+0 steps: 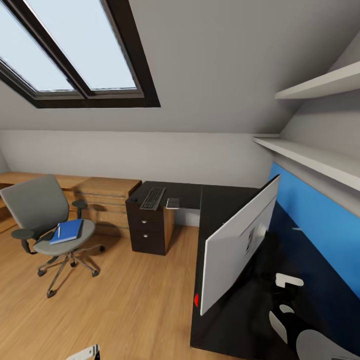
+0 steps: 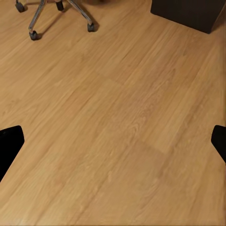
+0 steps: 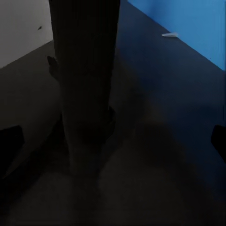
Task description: In the bedroom, organize the workspace by keeping the computer under the desk, ensuring the monitor is on the desk, placing the keyboard on the desk next to the monitor, placing the mouse on the desk next to the keyboard, moving the folder from the swivel chair onto the desk next to the mouse, stacking the notebook on top of the folder with the pen on top of the notebook, and positioning the swivel chair next to the desk.
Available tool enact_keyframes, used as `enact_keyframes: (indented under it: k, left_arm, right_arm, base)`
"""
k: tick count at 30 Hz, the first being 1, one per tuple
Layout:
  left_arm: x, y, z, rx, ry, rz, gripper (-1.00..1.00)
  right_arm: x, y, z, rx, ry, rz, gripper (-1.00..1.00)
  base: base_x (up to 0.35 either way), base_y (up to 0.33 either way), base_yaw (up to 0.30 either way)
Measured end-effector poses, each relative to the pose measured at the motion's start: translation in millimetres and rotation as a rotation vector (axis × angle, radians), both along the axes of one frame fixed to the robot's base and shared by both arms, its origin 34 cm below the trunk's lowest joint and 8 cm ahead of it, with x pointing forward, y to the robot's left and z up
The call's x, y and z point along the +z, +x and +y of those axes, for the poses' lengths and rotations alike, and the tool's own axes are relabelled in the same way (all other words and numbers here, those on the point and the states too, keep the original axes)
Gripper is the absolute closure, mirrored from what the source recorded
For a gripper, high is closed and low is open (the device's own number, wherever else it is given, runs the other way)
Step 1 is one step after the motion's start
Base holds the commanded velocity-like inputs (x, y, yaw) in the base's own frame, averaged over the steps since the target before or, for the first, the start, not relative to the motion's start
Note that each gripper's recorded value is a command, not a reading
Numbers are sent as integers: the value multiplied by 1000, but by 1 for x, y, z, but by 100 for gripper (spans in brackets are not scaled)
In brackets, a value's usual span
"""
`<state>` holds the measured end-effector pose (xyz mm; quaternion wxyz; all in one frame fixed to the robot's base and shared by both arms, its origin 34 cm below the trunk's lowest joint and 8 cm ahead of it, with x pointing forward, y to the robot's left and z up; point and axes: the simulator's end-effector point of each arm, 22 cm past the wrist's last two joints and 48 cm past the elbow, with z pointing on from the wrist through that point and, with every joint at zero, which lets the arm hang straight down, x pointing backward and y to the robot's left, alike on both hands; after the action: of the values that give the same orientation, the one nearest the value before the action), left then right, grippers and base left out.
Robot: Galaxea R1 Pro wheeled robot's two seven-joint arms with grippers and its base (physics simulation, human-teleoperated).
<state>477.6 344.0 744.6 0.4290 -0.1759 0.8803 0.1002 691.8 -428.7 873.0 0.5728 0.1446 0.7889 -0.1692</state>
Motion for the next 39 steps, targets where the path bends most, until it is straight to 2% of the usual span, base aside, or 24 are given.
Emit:
enact_keyframes:
  k: [7,22,39]
  left_arm:
    - [0,0,-2,-5,0,1,-100]
    - [-1,0,-2,-6,0,2,-100]
    - [-1,0,-2,-5,0,4,-100]
  right_arm:
    - [1,0,-3,-3,-3,0,-100]
    - [0,0,-4,-3,-4,1,-100]
    - [1,-1,-5,-4,-5,1,-100]
  base:
    - [196,0,0]
    - [29,0,0]
    - [102,0,0]
